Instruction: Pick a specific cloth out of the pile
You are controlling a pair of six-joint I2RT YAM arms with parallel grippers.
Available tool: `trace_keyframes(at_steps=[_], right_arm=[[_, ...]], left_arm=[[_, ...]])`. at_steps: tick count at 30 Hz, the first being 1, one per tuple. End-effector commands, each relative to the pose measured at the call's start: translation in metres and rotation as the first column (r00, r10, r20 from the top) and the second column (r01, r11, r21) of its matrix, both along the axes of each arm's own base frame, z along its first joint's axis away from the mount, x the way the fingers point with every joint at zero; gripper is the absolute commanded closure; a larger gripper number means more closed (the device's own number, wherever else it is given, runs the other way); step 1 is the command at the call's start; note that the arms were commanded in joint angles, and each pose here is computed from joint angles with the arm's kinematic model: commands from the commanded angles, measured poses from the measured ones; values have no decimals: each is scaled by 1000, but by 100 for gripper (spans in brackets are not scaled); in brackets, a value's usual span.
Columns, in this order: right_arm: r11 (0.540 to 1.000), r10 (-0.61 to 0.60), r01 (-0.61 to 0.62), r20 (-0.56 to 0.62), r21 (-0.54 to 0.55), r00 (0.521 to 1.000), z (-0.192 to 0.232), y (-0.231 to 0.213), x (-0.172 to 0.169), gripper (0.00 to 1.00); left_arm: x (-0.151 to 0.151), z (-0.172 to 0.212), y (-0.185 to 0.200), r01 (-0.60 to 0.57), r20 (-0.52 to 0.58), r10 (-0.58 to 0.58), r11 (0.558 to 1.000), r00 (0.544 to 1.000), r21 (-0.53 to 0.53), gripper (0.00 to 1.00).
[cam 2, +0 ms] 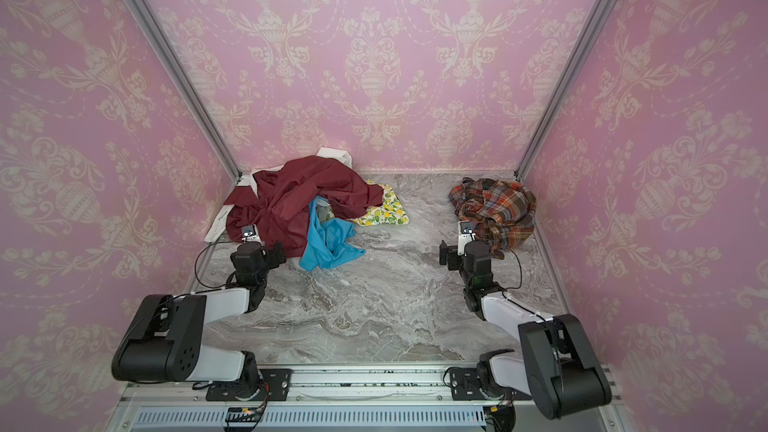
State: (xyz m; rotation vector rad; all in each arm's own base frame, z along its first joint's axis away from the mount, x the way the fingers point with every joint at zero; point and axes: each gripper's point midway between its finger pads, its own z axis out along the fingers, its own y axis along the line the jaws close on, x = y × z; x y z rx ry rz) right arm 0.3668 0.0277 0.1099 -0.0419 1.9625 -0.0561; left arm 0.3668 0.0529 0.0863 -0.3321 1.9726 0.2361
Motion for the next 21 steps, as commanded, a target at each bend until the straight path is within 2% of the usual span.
trace_keyframes(at_steps=[1,5,9,10,11,12,14,21], right_arm=[[999,-27,29,100,-16,995,15,-10,13,0],[999,-50,48,105,22,993,8,-20,17,0],[997,-70,65,126,42,990,-9,-25,26,0],[996,-83,78,99,51,992,-11,-29,26,0],[996,-66,64,30,68,997,-15,-28,27,0],[995,-61,59,26,79,998,-17,-30,26,0],[995,-60,52,85,85,995,-12,-30,28,0],[995,-60,53,77,82,995,-13,-30,27,0]], left_arm=[[10,20,-1,41,98,-45,998,994,42,1],[12,11,-6,79,104,-83,996,991,46,1],[21,-7,-19,167,92,-171,985,981,50,1],[25,-5,-18,158,105,-163,986,981,57,1],[25,-8,-12,122,70,-124,992,990,39,1],[25,-10,-11,119,49,-120,992,992,32,1],[25,-7,-12,122,84,-126,991,989,46,1],[22,-6,-11,119,92,-122,992,988,47,1]])
